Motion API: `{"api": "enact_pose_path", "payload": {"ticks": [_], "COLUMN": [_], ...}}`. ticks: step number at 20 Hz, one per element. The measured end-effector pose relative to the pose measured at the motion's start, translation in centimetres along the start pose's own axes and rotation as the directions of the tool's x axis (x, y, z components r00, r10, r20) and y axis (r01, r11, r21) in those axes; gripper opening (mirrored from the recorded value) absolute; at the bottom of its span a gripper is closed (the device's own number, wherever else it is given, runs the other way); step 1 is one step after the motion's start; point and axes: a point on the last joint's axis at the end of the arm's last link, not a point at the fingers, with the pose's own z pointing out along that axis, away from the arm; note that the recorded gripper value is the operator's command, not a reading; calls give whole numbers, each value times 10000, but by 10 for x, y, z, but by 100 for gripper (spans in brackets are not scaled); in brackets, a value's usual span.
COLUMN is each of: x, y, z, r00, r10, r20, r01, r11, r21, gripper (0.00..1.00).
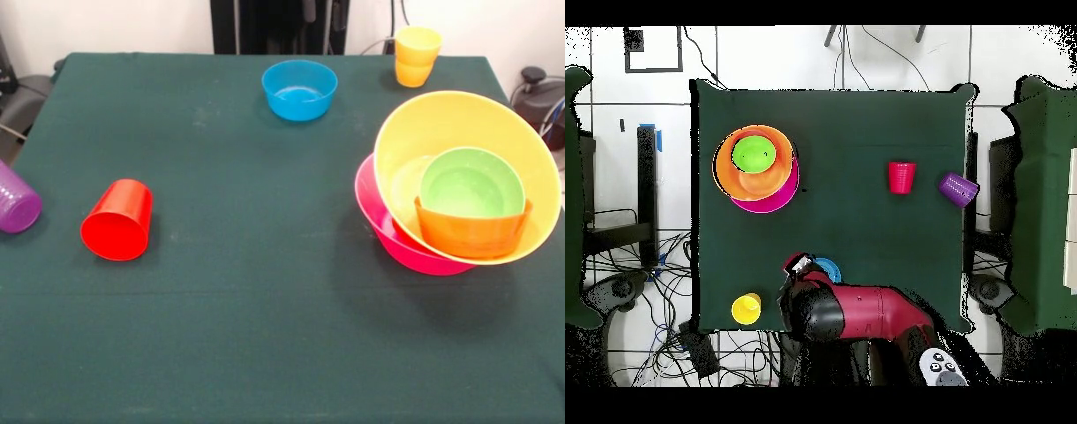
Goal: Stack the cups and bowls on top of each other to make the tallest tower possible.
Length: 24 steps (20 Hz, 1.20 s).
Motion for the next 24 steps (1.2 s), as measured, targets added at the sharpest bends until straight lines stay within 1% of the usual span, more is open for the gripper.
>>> {"api": "enact_pose_path", "payload": {"ticks": [3,7,8,9,10,11,13,15,16,18,19,22,24], "x": [5,16,22,25,35,37,44,55,63,69,72,73,71], "y": [4,9,12,13,15,16,17,17,14,10,4,-2,-6], "z": [4,16,25,28,42,47,57,73,85,94,102,106,107], "r00": [9999,9993,9988,9985,9978,9976,9971,9964,9960,9960,9966,9971,9978], "r10": [-111,-300,-395,-444,-585,-623,-711,-823,-882,-880,-810,-736,-639], "r20": [-82,-241,-292,-308,-314,-302,-263,-195,-138,-116,-132,-195,-202], "r01": [111,304,401,451,592,629,715,824,882,880,810,737,642], "r11": [9999,9994,9990,9987,9980,9978,9973,9966,9961,9961,9967,9972,9978], "r21": [18,169,216,230,230,220,172,65,-2,-28,-5,81,146], "gripper": [100,100,100,100,100,100,100,100,100,100,100,100,100]}}
